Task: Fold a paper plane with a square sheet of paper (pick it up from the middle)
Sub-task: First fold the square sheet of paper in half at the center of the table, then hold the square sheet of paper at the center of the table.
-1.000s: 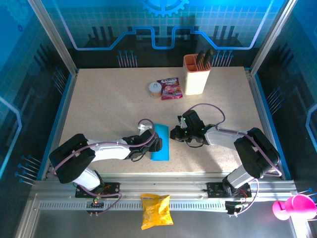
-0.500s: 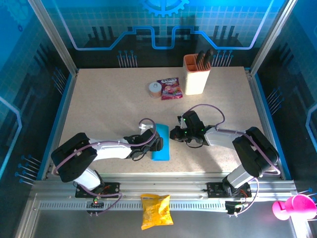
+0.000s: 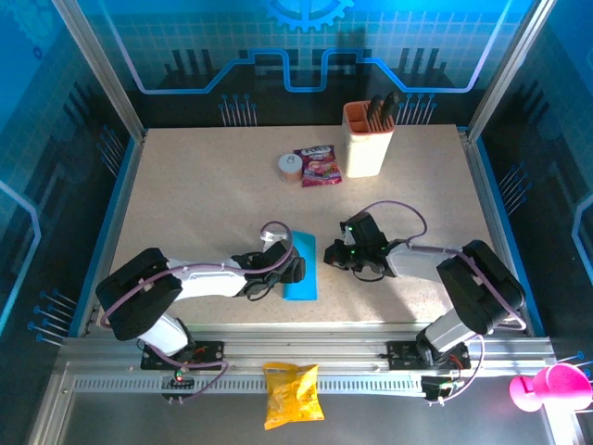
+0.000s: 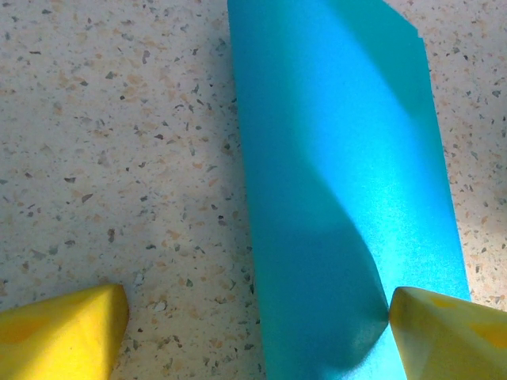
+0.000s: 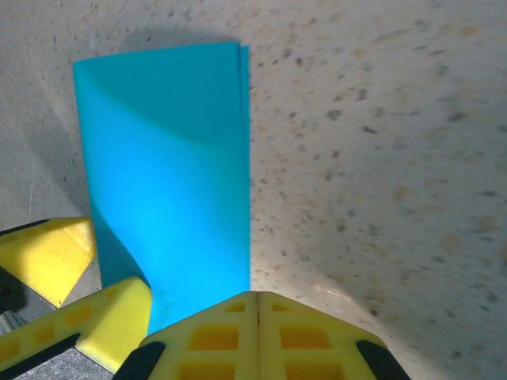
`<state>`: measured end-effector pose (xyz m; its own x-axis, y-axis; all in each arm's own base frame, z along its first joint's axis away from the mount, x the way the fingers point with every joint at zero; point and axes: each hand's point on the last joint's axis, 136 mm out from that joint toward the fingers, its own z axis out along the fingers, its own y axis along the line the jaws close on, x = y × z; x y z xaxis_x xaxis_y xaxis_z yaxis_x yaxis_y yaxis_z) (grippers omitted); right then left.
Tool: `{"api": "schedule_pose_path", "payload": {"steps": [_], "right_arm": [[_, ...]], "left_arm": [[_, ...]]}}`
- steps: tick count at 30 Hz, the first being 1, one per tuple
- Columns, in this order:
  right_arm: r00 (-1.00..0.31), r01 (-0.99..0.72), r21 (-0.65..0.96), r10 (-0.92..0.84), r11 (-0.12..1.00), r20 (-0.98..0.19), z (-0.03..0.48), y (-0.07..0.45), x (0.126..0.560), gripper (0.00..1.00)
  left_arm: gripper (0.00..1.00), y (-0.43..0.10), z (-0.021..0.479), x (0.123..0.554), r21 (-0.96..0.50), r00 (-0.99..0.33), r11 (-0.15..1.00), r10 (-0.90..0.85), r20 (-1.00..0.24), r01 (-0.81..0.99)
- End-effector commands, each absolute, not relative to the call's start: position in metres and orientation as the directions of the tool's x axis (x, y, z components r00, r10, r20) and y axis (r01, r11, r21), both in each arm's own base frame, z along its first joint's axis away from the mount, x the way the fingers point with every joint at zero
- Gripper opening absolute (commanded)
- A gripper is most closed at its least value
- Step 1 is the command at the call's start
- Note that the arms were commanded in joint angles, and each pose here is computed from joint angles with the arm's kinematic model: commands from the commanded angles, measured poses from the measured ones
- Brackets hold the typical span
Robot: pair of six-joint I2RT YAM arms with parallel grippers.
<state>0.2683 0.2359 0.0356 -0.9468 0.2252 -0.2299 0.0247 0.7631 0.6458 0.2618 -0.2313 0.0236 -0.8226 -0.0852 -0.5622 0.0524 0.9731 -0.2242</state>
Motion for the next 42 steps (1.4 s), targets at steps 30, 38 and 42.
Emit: {"api": "schedule_pose_path", "payload": {"steps": [30,38,42], "right_arm": [[-0.961,-0.046,0.683,0.154,0.729,-0.229,0.027,0.277,0.255,0.00],[-0.944,-0.013,0.668,0.210,0.744,-0.253,0.032,0.261,0.262,0.00],[-0.919,0.021,0.648,0.269,0.761,-0.286,0.040,0.242,0.267,0.00]], "left_arm": [[0.87,-0.229,0.015,0.258,-0.194,-0.836,0.977,-0.033,-0.548,0.089],[0.87,-0.227,0.014,0.258,-0.196,-0.839,0.976,-0.031,-0.543,0.090],[0.87,-0.226,0.014,0.258,-0.201,-0.839,0.976,-0.040,-0.543,0.084]]}}
